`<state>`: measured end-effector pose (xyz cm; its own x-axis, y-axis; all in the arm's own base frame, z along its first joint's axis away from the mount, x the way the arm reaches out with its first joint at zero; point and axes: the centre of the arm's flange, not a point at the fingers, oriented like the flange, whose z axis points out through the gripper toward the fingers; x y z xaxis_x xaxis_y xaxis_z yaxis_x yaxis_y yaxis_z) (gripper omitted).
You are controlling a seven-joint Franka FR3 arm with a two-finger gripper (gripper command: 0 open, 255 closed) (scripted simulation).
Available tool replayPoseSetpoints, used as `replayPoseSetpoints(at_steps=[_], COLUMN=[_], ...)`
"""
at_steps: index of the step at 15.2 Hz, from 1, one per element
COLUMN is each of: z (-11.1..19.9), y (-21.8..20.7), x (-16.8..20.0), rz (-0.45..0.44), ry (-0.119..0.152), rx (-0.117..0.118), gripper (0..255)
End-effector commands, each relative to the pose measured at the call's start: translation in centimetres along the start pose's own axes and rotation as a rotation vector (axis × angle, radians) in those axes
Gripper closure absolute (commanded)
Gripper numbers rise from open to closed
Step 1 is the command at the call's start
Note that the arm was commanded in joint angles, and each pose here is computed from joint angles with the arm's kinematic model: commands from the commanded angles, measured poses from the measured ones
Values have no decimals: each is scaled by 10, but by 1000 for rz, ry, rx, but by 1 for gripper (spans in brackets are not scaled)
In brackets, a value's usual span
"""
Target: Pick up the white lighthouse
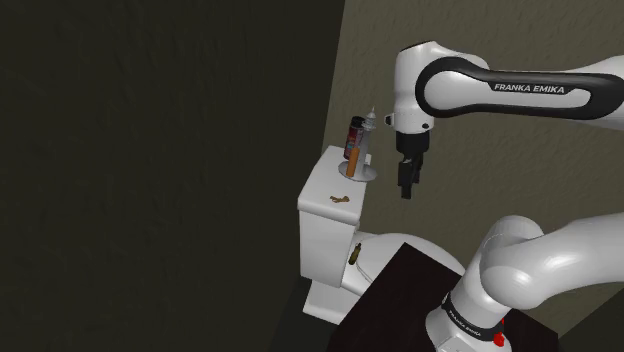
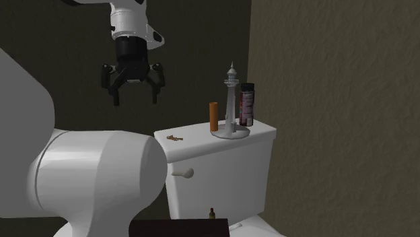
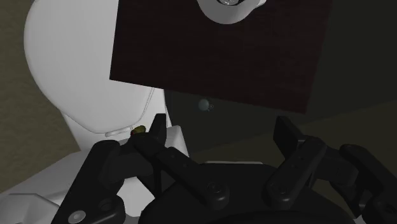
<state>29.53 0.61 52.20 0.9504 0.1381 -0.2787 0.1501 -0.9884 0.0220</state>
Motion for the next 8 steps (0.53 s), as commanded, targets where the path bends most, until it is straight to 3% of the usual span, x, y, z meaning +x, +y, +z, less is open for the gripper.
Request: replayPoseSetpoints(at_steps=[1, 8], z=[0, -16], y=[0, 86], x=[0, 18], rz=[0, -127], ry=[0, 98], rx=[0, -1], gripper=[0, 0])
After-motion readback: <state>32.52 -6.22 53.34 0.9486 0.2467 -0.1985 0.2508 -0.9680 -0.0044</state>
